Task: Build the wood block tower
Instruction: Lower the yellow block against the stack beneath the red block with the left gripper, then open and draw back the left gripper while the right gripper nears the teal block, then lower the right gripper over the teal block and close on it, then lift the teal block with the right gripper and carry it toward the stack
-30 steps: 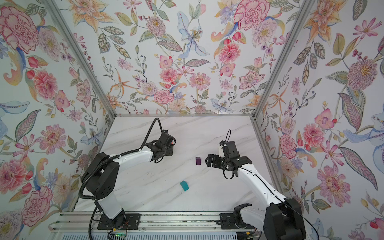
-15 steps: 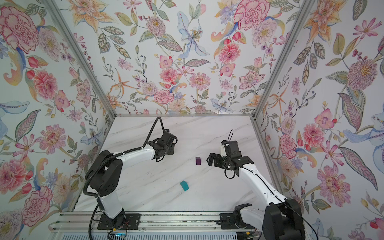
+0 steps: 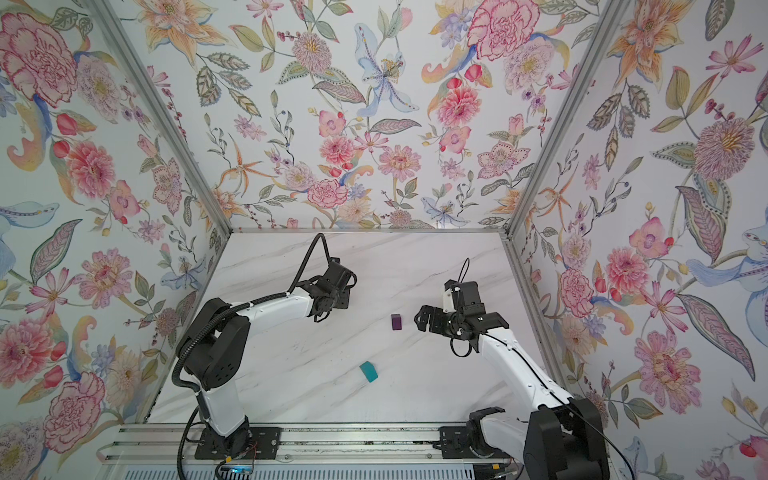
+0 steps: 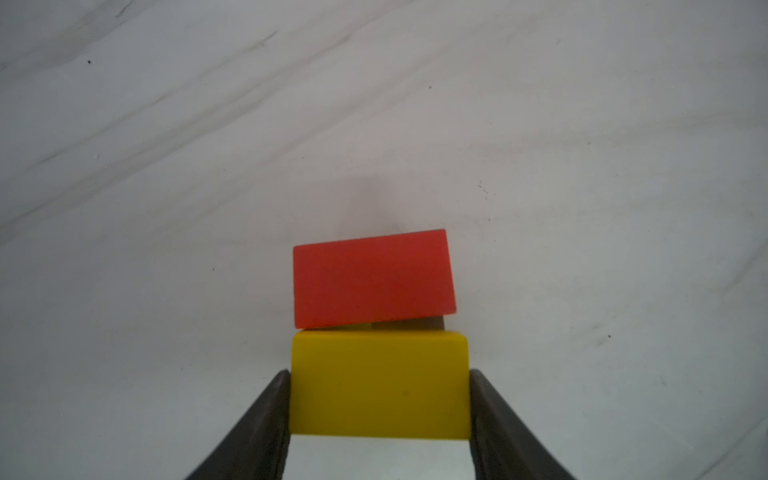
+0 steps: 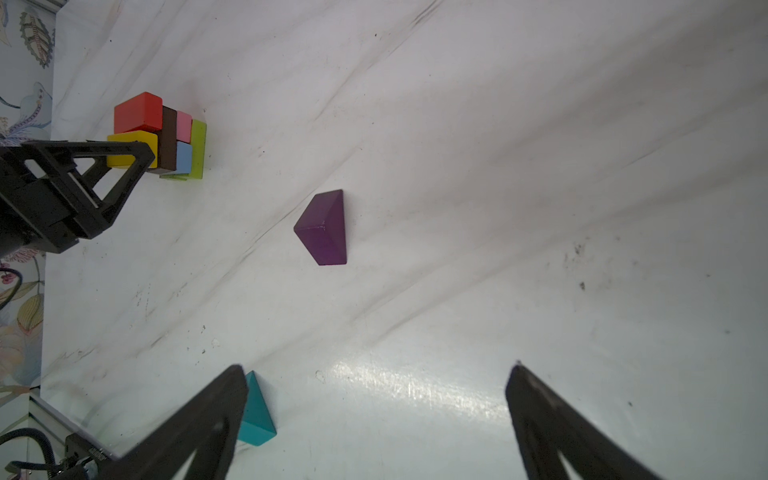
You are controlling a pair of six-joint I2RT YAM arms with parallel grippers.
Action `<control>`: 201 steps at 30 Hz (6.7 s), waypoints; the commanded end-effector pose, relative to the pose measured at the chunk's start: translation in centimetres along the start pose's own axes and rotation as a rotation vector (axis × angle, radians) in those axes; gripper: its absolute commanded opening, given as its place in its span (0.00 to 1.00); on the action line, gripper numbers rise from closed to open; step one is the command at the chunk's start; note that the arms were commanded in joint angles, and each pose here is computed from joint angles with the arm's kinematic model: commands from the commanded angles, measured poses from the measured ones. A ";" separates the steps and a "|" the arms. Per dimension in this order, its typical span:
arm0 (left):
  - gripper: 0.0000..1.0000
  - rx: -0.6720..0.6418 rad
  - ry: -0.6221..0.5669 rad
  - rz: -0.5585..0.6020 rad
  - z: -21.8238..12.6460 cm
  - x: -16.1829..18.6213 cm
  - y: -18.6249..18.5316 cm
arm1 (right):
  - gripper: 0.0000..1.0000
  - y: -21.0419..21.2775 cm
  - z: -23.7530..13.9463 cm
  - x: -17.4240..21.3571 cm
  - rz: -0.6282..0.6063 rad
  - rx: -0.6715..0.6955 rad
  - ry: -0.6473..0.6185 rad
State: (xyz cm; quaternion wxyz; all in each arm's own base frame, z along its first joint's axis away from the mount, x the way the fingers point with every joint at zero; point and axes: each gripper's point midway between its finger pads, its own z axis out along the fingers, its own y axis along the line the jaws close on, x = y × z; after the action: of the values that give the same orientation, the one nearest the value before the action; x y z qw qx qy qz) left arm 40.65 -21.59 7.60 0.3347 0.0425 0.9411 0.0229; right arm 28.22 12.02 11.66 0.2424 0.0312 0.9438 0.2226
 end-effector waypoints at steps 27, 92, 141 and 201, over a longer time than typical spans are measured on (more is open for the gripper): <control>0.79 -0.005 -0.109 -0.059 -3.5 -4.2 1.2 | 0.99 -0.6 0.2 0.3 0.000 -0.001 0.010; 0.99 0.363 -0.299 -0.174 -14.1 8.5 6.8 | 0.99 10.9 3.3 10.2 -0.322 0.130 0.196; 0.99 0.228 -0.365 -0.267 -15.5 9.7 11.1 | 0.38 14.2 11.2 16.7 -0.451 0.181 0.339; 0.99 0.244 -0.370 -0.237 -15.0 9.5 10.5 | 0.38 16.5 12.2 14.0 -0.450 0.241 0.347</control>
State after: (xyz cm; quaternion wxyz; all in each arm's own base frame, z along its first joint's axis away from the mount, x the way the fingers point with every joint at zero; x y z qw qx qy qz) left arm 24.39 -10.65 14.15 0.4921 -0.0308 0.8577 -0.1460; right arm 20.75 34.27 3.44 0.1191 -0.1819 0.9736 0.0693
